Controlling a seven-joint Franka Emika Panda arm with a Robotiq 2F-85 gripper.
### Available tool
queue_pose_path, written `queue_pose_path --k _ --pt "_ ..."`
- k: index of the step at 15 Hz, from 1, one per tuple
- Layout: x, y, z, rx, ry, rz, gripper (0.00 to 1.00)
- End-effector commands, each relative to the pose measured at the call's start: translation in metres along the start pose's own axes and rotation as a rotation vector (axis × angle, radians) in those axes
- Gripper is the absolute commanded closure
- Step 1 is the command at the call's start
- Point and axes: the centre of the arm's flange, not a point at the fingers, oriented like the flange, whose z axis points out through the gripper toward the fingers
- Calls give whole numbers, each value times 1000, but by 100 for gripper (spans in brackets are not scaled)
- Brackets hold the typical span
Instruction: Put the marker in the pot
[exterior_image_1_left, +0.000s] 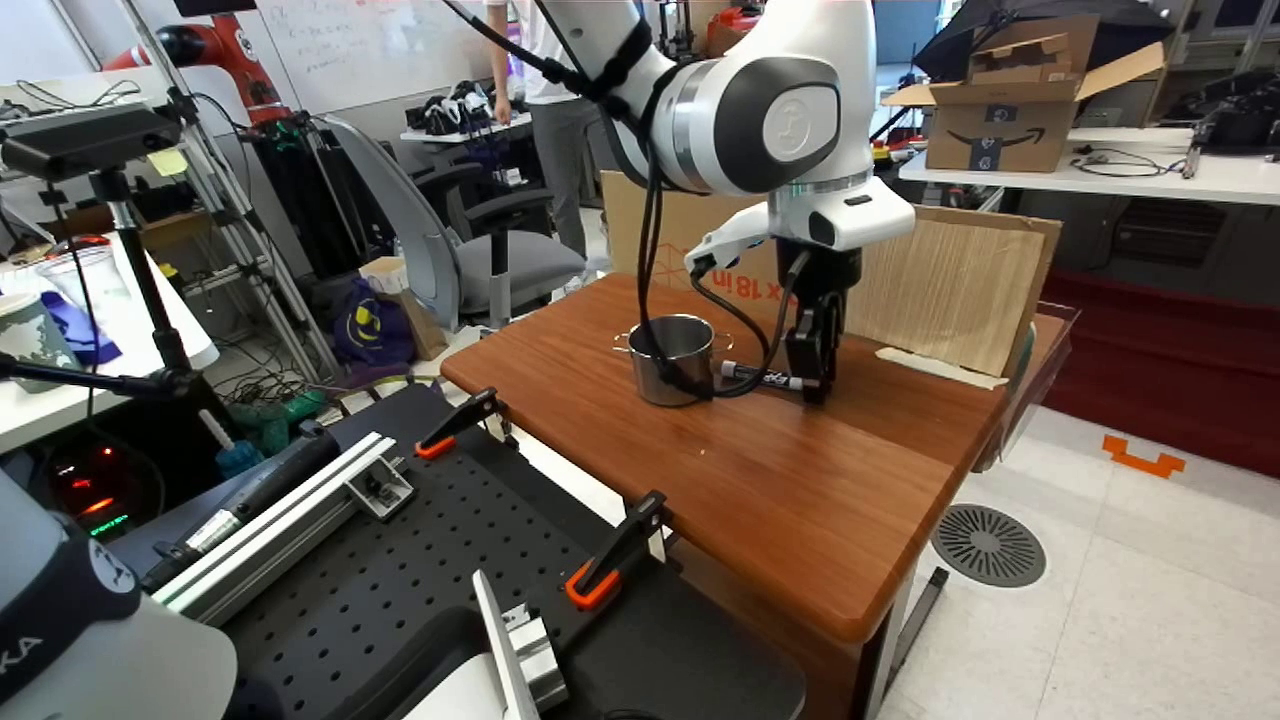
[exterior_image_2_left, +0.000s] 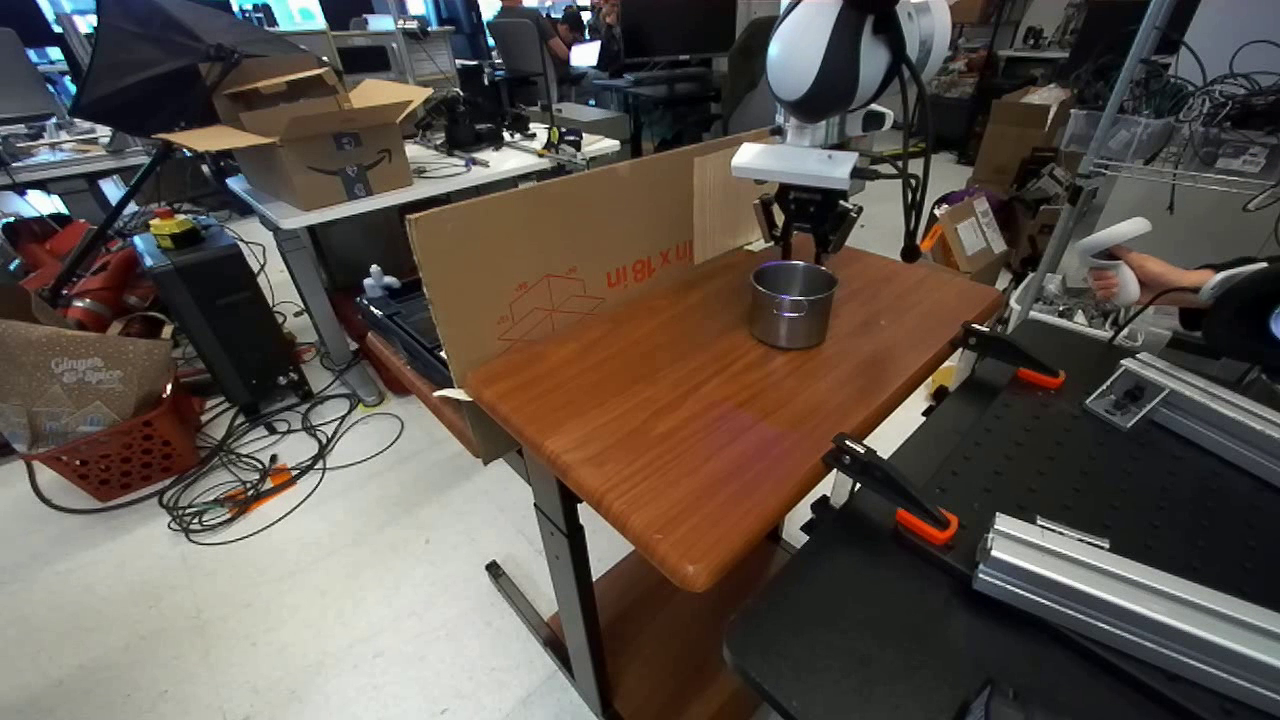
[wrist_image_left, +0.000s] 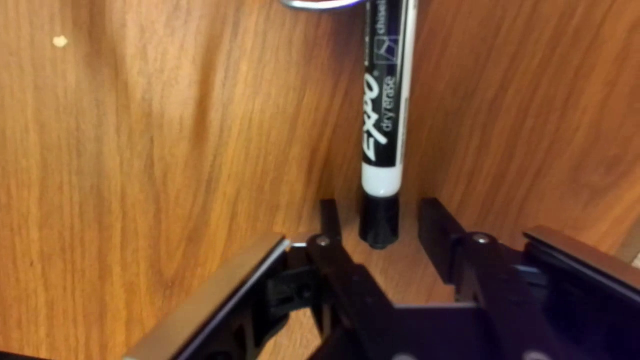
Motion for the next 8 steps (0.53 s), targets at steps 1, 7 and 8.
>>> queue_pose_path --k 1,7,8 --pt "1 -4 -1 9 -9 -1 84" --pt "3 -6 -24 37 8 -20 95" --pt "3 -7 -30 41 18 -26 95"
